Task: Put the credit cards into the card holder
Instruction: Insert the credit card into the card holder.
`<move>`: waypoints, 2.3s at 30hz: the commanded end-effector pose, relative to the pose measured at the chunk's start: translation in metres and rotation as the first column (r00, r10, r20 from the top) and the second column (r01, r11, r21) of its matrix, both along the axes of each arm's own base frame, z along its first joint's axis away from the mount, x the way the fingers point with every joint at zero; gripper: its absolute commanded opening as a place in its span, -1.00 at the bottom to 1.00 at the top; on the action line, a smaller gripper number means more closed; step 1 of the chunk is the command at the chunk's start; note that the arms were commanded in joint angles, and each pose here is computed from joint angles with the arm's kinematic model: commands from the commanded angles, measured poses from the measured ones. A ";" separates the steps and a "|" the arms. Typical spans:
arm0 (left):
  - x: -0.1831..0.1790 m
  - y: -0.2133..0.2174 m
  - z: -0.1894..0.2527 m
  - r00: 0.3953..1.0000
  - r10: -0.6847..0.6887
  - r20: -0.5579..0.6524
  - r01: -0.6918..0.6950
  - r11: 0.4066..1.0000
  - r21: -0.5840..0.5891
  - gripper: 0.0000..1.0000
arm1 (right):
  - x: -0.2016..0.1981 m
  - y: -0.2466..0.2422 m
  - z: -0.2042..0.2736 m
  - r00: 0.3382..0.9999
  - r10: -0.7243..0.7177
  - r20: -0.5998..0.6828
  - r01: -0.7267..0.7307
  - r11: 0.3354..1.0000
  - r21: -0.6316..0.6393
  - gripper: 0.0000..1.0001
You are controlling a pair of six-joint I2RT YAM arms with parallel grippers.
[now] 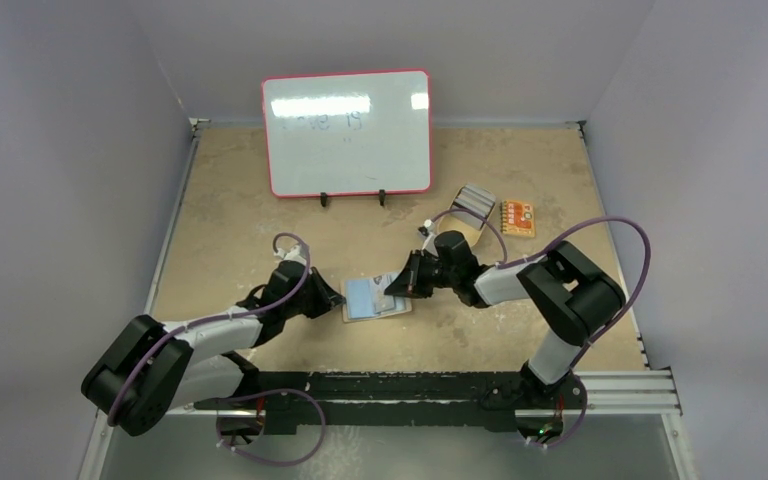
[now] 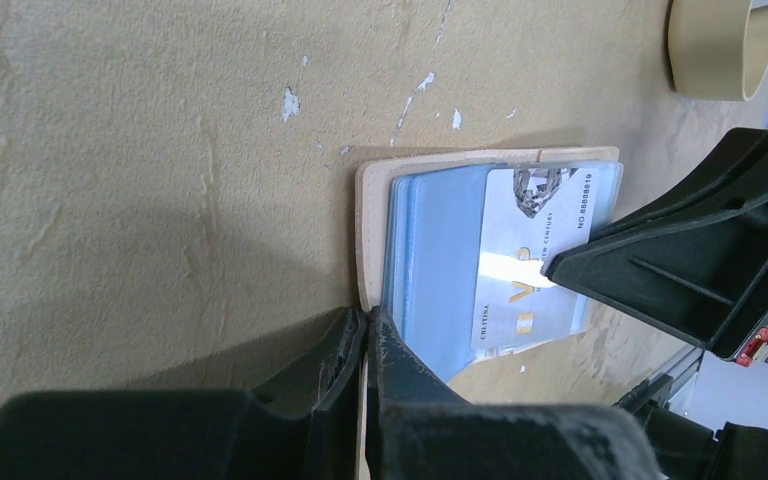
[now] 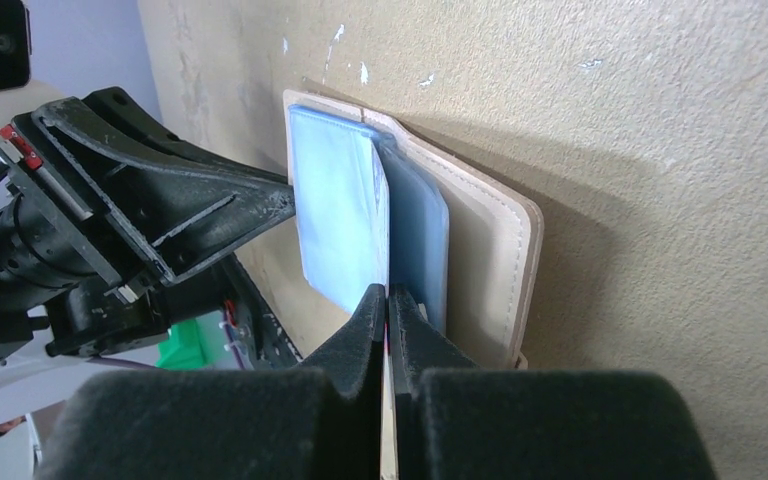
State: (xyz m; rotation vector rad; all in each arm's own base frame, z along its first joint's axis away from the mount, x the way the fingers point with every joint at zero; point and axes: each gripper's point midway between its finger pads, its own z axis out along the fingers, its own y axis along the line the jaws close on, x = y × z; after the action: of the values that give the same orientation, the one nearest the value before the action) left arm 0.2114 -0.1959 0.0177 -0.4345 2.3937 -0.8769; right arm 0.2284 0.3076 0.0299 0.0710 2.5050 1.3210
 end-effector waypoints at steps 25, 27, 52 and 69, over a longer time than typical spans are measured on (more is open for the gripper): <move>-0.001 -0.004 -0.003 1.000 0.013 -0.013 -0.014 0.999 -0.037 -1.00 | 0.004 0.012 -0.012 0.999 0.002 0.034 0.003 0.988 -0.154 -0.66; -0.001 -0.003 -0.004 1.000 0.017 -0.016 -0.017 0.999 -0.033 -1.00 | 0.005 -0.001 -0.013 0.999 -0.009 0.051 0.021 0.972 -0.232 -0.53; 0.001 -0.007 0.003 1.000 0.015 0.000 -0.015 0.998 -0.061 -1.00 | -0.009 0.041 0.006 0.992 0.075 0.101 -0.054 0.979 -0.196 -0.25; 0.005 -0.009 0.006 1.000 0.008 0.009 -0.008 0.998 -0.055 -1.00 | -0.014 0.054 0.020 0.972 0.184 0.149 -0.157 0.971 -0.179 -0.30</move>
State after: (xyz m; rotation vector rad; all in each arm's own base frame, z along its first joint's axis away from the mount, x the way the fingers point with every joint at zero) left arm 0.2127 -0.2000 0.0176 -0.4789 2.3766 -0.9220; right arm 0.2177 0.3391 0.0254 -0.1347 2.5731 1.0266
